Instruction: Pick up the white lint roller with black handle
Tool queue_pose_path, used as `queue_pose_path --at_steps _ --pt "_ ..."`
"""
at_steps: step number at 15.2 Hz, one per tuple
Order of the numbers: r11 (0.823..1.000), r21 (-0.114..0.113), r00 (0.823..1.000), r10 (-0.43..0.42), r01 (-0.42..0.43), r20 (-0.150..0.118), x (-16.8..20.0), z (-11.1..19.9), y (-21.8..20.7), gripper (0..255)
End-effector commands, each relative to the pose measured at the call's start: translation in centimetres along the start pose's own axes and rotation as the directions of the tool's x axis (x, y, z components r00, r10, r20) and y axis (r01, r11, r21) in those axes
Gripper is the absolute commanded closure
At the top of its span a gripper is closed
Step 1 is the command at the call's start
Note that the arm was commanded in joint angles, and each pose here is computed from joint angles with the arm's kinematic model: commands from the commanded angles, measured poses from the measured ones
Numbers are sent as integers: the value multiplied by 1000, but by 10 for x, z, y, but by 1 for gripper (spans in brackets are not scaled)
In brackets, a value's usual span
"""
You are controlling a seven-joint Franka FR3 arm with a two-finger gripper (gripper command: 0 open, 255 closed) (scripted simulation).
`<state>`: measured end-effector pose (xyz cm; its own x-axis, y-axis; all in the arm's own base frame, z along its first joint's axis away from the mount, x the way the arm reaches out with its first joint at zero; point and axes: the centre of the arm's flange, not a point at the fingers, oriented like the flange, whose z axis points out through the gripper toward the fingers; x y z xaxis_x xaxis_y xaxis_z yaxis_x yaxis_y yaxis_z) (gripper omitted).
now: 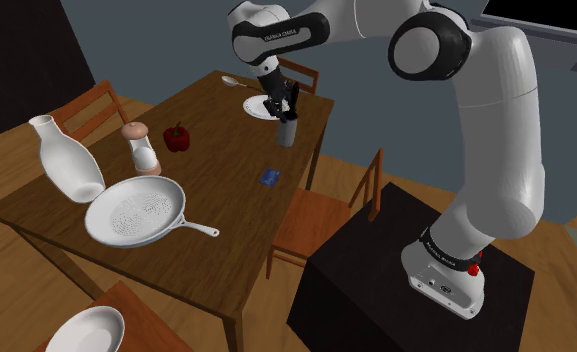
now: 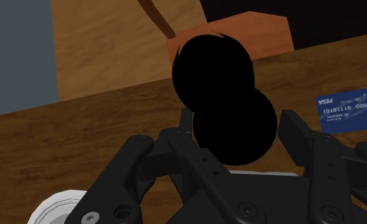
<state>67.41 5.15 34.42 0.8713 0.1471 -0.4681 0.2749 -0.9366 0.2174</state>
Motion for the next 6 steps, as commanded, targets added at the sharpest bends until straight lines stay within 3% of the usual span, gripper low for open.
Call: queue_pose_path --at_steps 1,6 --pt "1000 0 1000 0 0 0 -5 -10 2 255" --pt "1000 0 1000 0 0 0 -12 -24 6 255"
